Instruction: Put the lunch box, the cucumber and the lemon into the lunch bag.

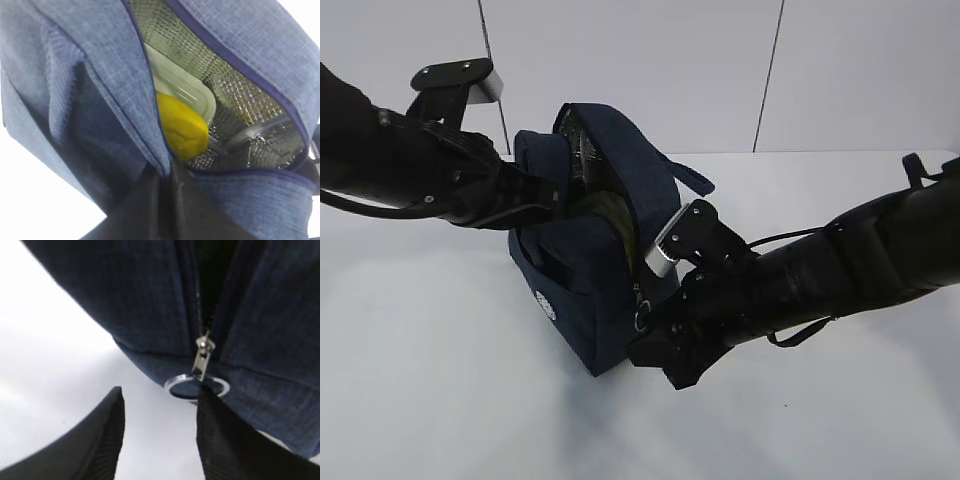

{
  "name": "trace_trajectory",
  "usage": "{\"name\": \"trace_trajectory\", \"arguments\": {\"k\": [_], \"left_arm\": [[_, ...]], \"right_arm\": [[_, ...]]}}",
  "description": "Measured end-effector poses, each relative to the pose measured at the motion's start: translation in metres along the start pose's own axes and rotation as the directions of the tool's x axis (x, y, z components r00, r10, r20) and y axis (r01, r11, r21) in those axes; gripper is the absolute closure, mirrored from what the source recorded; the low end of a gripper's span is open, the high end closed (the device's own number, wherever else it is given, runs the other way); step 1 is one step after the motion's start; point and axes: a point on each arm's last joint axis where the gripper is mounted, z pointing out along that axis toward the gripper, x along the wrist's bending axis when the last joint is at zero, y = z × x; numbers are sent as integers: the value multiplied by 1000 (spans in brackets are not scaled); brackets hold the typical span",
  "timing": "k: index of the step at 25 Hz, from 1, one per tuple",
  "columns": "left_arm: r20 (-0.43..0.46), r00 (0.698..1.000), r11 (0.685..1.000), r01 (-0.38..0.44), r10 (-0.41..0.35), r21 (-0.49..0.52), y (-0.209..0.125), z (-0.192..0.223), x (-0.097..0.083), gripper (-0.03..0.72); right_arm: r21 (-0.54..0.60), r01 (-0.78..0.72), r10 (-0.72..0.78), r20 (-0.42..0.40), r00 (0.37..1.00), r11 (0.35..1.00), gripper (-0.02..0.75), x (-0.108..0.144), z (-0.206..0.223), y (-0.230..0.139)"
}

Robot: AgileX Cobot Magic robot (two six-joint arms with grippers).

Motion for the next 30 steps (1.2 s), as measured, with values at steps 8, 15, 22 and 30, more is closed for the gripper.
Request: {"name": "trace_trajectory", "arguments": {"k": [8,15,22,30], "left_arm": [[3,1000,1000,12,-12,-2,0,0,0,693],[3,1000,1000,14,-14,-2,0,0,0,694],[3,1000,1000,14,-14,-2,0,0,0,694],[3,1000,1000,14,-14,-2,0,0,0,694]], "right_arm": [[-33,-42,42,-8,999,999,374,1,0,3],[-87,-80,81,10,997,993,375,-3,3,5],[-34,-73,76,97,992,997,375,-11,5,-2],[-19,-77,79,127,989,997,375,-14,5,-4]]}}
